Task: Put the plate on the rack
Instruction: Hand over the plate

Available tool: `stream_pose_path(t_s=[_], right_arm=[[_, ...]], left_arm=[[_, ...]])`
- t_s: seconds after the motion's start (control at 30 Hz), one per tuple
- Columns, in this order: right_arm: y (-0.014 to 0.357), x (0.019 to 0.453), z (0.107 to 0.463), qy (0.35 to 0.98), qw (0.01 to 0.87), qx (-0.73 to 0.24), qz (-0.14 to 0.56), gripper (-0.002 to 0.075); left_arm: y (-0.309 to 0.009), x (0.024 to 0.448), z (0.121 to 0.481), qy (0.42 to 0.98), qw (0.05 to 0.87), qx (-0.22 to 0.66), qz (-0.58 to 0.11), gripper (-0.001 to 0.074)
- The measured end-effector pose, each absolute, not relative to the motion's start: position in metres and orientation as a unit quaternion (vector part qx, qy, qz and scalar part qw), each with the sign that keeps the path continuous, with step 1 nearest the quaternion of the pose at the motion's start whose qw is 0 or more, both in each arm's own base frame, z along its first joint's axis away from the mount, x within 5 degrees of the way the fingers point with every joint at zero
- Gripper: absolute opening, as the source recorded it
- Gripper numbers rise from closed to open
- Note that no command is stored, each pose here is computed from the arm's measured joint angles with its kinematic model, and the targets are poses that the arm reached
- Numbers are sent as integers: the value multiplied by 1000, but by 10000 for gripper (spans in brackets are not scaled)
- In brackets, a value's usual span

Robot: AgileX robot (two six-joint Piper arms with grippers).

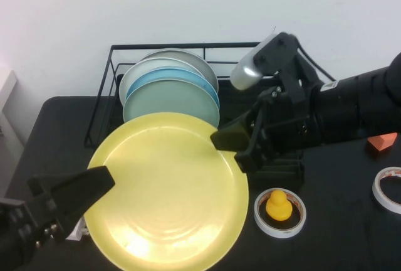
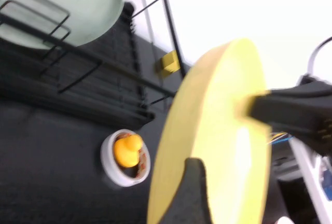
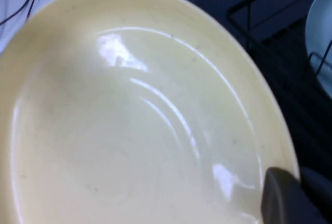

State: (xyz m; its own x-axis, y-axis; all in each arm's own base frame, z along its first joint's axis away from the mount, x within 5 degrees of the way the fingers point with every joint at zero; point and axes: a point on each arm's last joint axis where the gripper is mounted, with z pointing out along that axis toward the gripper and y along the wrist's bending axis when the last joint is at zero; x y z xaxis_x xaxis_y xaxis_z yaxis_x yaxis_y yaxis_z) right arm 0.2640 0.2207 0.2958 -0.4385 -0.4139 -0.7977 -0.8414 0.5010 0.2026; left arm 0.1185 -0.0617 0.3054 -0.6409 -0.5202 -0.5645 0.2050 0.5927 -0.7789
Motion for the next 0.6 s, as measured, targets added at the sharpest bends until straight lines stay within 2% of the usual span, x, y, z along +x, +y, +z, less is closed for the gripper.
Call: stream_pose_path(t_s=[0.27, 0.6], right_arm=[[218, 261, 307, 773, 381, -412, 296, 16], [215, 271, 309, 767, 428, -406, 251, 10]], left_arm=[[-62, 128, 297, 809, 393, -100, -425, 545], [-66, 127, 301, 812, 378, -82, -437, 521]])
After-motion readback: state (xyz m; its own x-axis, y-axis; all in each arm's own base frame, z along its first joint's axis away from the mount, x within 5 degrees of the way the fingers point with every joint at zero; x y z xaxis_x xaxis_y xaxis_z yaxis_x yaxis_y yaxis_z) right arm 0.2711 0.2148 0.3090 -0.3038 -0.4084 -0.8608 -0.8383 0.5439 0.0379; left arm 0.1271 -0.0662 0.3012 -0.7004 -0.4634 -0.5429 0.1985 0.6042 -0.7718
